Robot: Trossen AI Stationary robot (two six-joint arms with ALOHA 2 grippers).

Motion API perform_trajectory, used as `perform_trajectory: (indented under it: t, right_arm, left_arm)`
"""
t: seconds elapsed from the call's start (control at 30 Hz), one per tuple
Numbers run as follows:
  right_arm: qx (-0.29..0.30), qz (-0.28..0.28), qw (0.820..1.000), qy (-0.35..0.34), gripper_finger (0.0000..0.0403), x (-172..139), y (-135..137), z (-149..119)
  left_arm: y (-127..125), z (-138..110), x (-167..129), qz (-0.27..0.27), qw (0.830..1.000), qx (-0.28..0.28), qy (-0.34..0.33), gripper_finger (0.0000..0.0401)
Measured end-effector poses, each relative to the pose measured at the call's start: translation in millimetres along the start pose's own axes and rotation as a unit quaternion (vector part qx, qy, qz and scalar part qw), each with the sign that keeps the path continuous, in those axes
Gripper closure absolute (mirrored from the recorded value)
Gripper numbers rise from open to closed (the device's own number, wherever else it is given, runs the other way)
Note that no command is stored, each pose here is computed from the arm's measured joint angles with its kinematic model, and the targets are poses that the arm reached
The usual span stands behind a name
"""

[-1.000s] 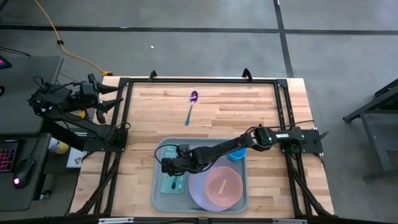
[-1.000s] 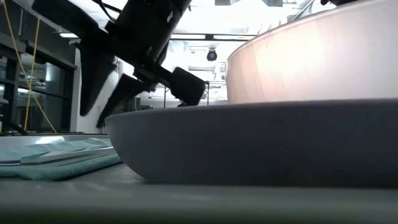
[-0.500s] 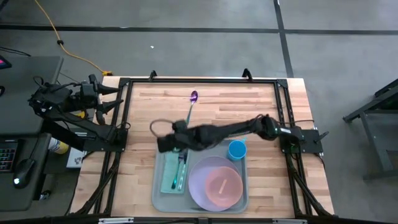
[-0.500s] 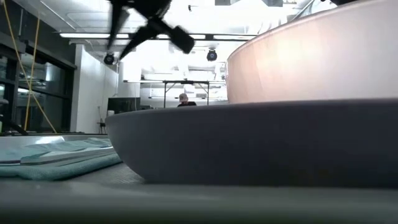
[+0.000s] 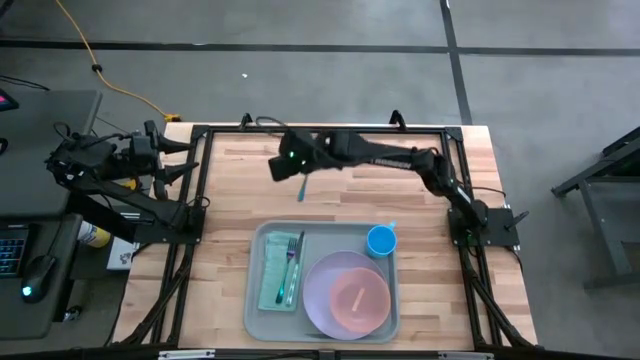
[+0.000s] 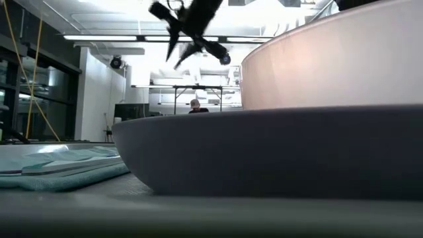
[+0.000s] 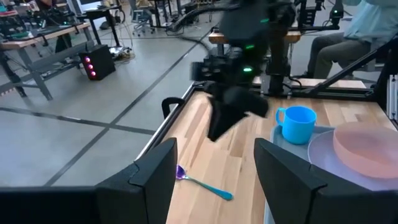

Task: Set up tray
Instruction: Put the blue spoon on top of the blue napkin to the left of the blue fork

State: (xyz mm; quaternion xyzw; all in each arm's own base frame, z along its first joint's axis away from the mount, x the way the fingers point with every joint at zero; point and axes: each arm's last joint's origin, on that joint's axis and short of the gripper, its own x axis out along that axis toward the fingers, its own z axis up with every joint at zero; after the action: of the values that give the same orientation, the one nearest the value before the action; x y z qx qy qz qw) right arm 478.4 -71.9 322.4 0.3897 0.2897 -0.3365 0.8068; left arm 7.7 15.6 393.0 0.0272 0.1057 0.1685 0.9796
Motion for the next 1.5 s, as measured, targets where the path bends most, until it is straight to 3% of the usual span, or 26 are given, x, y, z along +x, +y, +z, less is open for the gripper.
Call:
perform_trajectory:
  t: [0.23,0.43,0.57,0.77,1.07,1.37,1.5]
  right_arm:
    - [0.021,-0.065,0.997,0.029,0.0276,20.0,-42.2,26.3]
    - [0.012,0.024,1.000,0.002,0.0257,54.8,-45.6,27.5]
    - [0.053,0.059,0.997,-0.022,0.0260,79.8,-54.0,20.0]
    - [0.097,0.035,0.995,-0.003,0.0265,106.7,-79.7,-0.1]
    - [0.087,-0.044,0.993,0.065,0.0265,106.0,-95.8,-11.4]
    - [0.092,-0.042,0.992,0.069,0.0263,108.4,-110.8,4.3]
    - [0.083,-0.025,0.994,0.058,0.0239,111.0,-112.2,10.4]
  left_arm:
    - [-0.7,-2.4,0.0,-0.013,1.000,0.009,0.012,0.0160]
    - [-1.0,-2.7,0.0,-0.019,1.000,0.009,0.013,0.0160]
    - [-1.4,-2.7,0.0,-0.025,1.000,0.009,0.014,0.0160]
    - [-1.4,-2.7,0.0,-0.025,1.000,0.009,0.014,0.0160]
    - [-1.4,-2.7,0.0,-0.026,1.000,0.009,0.014,0.0160]
    - [-2.0,-2.8,0.0,-0.036,0.999,0.009,0.014,0.0160]
    - [-2.0,-2.8,0.0,-0.036,0.999,0.009,0.014,0.0160]
